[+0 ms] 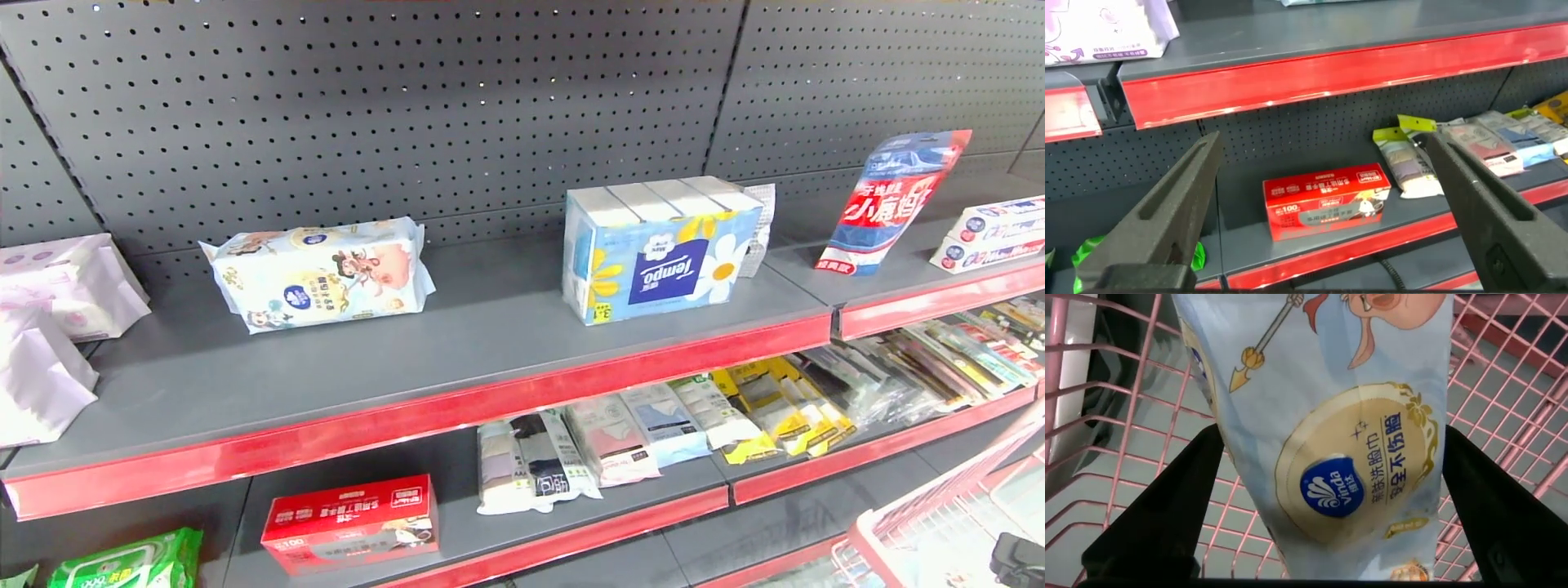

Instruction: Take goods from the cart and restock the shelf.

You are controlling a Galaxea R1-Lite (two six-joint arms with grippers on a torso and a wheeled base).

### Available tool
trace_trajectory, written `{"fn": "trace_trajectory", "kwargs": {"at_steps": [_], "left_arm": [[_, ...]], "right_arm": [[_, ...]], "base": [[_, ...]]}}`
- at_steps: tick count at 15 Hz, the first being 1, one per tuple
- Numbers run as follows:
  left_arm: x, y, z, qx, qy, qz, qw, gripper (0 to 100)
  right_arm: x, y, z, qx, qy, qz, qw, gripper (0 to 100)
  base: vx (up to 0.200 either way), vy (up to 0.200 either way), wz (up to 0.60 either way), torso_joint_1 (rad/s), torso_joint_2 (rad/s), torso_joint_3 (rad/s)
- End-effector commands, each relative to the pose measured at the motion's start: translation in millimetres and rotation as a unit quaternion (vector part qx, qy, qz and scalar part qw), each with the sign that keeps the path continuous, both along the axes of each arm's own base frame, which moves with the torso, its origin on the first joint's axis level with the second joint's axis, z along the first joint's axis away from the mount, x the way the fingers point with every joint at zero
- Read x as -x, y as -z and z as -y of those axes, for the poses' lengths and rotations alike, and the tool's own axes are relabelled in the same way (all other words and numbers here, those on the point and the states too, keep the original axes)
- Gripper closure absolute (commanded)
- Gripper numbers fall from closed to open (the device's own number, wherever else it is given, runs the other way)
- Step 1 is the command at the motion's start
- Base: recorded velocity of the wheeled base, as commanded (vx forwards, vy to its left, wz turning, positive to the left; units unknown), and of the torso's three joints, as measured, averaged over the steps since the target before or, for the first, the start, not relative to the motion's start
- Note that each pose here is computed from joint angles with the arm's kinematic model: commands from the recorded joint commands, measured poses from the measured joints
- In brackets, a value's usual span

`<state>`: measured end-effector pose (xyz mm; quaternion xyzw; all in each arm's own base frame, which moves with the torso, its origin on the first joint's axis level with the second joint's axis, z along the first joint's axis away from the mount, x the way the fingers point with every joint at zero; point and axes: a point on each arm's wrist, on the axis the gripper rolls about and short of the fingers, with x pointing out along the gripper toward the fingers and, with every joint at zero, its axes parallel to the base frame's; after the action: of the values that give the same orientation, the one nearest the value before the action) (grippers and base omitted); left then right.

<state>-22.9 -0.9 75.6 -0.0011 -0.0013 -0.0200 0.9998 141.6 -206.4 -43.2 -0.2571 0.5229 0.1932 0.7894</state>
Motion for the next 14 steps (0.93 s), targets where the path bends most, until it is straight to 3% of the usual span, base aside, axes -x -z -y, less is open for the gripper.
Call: {"fn": "trace_trajectory", "kwargs": {"at_steps": [1,7,12,14], "left_arm": [[-0.1,-0.1,0.0,0.0,0.0,0.0,1.0,0],[-0.1,-0.1,0.0,0.0,0.0,0.0,1.0,0],[-0.1,-0.1,0.0,0.0,0.0,-0.001,1.0,0],[-0.1,-0.1,0.0,0.0,0.0,-0.001,1.0,0]], "right_arm": [[0.3,1.3,-0.5,-0.004,0.004,-0.002,1.0,0],[-1.8,11.8,2.7,-0.039,0.064,-0.011,0.997,0],[-2.1,12.8,3.6,-0.034,0.059,-0.015,0.998,0],[-5.0,14.3,8.3,-0.005,-0.001,-0.011,1.0,0]], "base": [[0.0,0.0,0.0,0.0,0.0,0.0],[0.0,0.0,0.0,0.0,0.0,0.0],[0.0,0.0,0.0,0.0,0.0,0.0],[0.0,0.0,0.0,0.0,0.0,0.0]]}}
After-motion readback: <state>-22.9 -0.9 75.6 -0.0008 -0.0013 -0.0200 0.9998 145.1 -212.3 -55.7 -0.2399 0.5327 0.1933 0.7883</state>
